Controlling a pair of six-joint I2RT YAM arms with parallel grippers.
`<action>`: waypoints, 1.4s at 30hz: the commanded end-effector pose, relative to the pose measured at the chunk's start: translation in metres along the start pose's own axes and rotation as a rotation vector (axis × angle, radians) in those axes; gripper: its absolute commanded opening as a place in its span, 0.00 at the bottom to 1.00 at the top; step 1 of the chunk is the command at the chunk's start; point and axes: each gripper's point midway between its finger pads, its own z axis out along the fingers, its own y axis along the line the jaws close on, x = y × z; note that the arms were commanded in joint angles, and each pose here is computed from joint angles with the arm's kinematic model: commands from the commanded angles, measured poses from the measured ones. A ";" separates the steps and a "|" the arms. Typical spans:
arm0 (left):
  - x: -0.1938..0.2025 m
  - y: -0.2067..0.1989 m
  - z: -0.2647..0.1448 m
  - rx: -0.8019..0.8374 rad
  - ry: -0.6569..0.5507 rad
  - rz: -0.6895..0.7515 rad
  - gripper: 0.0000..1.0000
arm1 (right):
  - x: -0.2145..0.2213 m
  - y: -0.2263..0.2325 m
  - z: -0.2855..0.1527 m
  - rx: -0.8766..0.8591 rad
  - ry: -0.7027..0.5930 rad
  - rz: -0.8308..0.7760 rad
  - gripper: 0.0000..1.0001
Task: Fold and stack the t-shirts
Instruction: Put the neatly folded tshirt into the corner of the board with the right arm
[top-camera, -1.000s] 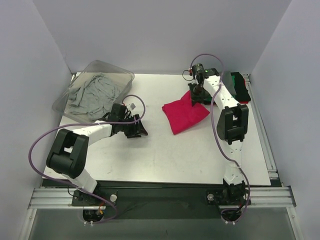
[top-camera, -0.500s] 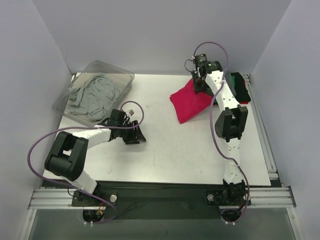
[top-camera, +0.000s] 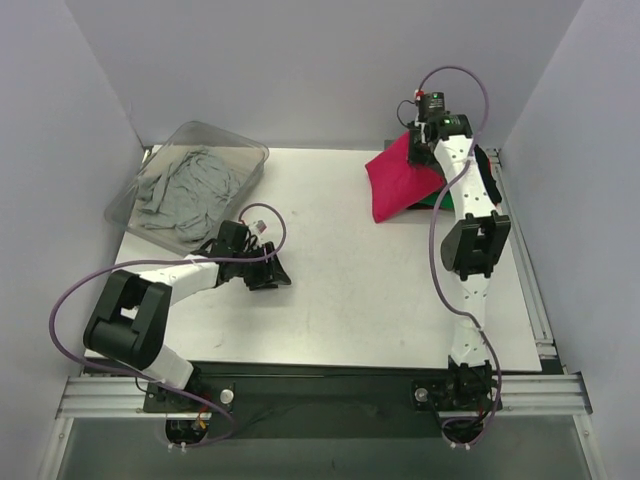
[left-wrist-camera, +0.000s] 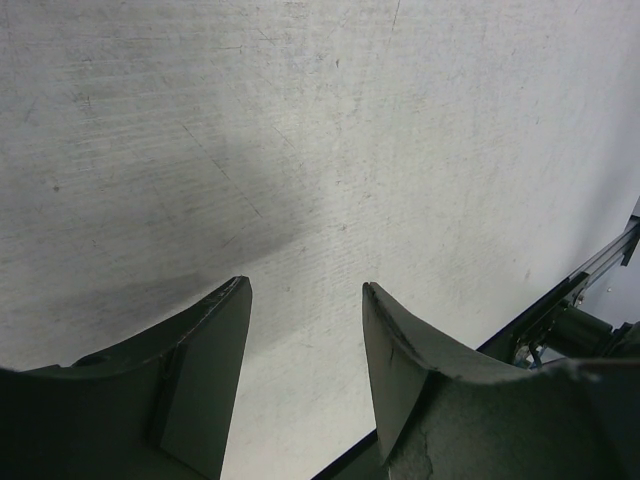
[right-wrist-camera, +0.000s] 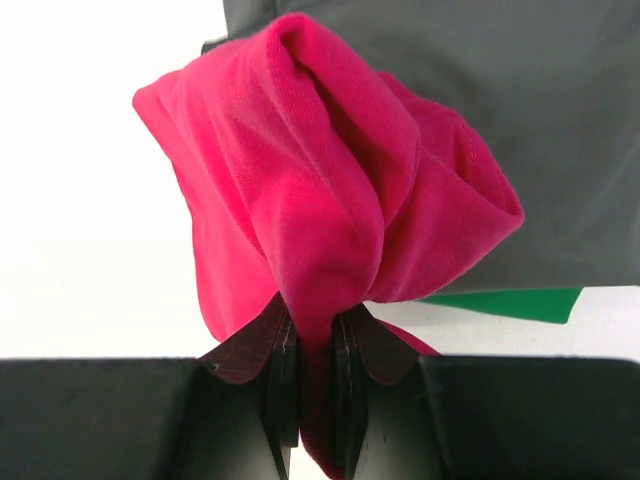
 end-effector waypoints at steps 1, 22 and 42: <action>-0.011 -0.012 -0.007 0.042 -0.054 0.040 0.59 | -0.053 -0.008 -0.030 -0.056 -0.175 0.078 0.00; 0.012 -0.006 -0.009 0.028 -0.026 0.037 0.59 | -0.092 -0.041 -0.046 -0.133 -0.303 0.260 0.00; 0.013 -0.013 -0.023 0.023 -0.049 0.054 0.59 | -0.103 -0.094 -0.052 0.300 -0.409 0.197 0.00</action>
